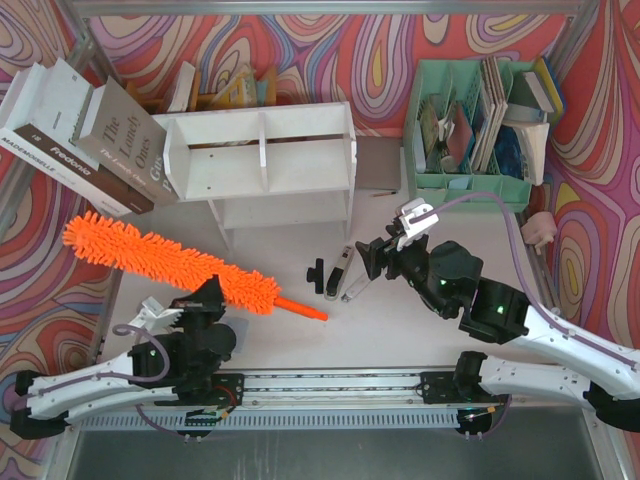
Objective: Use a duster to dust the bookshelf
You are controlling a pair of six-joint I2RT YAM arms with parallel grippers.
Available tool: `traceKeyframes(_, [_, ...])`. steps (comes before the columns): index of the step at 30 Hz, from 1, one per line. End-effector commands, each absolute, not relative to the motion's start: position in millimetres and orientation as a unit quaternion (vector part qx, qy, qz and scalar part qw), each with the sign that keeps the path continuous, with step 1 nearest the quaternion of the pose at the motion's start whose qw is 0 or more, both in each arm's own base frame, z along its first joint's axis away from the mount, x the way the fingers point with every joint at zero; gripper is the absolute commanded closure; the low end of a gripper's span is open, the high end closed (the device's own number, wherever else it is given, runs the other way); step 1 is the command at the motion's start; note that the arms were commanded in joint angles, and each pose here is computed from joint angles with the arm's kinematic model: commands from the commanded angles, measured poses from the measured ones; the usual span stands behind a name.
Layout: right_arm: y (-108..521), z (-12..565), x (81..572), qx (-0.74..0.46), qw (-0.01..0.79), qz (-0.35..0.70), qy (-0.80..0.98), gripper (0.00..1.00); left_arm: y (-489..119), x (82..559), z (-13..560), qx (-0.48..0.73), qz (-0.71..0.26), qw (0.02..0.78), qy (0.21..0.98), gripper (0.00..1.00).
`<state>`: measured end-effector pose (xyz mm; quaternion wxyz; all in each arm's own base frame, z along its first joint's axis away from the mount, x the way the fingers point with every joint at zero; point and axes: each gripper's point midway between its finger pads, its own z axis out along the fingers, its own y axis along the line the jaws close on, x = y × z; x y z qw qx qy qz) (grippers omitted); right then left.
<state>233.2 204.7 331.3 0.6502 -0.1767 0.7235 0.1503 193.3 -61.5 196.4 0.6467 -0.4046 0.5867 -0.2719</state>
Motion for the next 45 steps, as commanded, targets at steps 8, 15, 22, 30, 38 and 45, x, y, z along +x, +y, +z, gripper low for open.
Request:
traceKeyframes(8, [204.6,329.6,235.5,-0.16,0.647,0.151,0.73,0.36,-42.8,193.4,178.1,-0.414,-0.244,0.681,0.552,0.99])
traceKeyframes(15, [205.9,325.6,236.7,-0.16,0.644,0.149,0.734,0.36,-41.5,195.0,160.7,-0.418,-0.241,0.669,0.566,0.94])
traceKeyframes(22, [206.6,324.9,236.7,-0.16,0.643,0.149,0.734,0.36,-29.7,192.8,134.0,-0.45,-0.225,0.631,0.591,0.86])
traceKeyframes(30, [207.4,322.8,237.2,-0.161,0.641,0.147,0.736,0.36,-32.5,193.0,124.5,-0.462,-0.227,0.621,0.591,0.78])
traceKeyframes(38, [209.2,320.7,238.3,-0.165,0.639,0.145,0.737,0.36,-37.1,195.1,134.3,-0.446,-0.224,0.63,0.594,0.5])
traceKeyframes(45, [208.9,321.4,238.6,-0.165,0.64,0.144,0.736,0.36,-38.3,196.3,145.2,-0.44,-0.222,0.638,0.593,0.29])
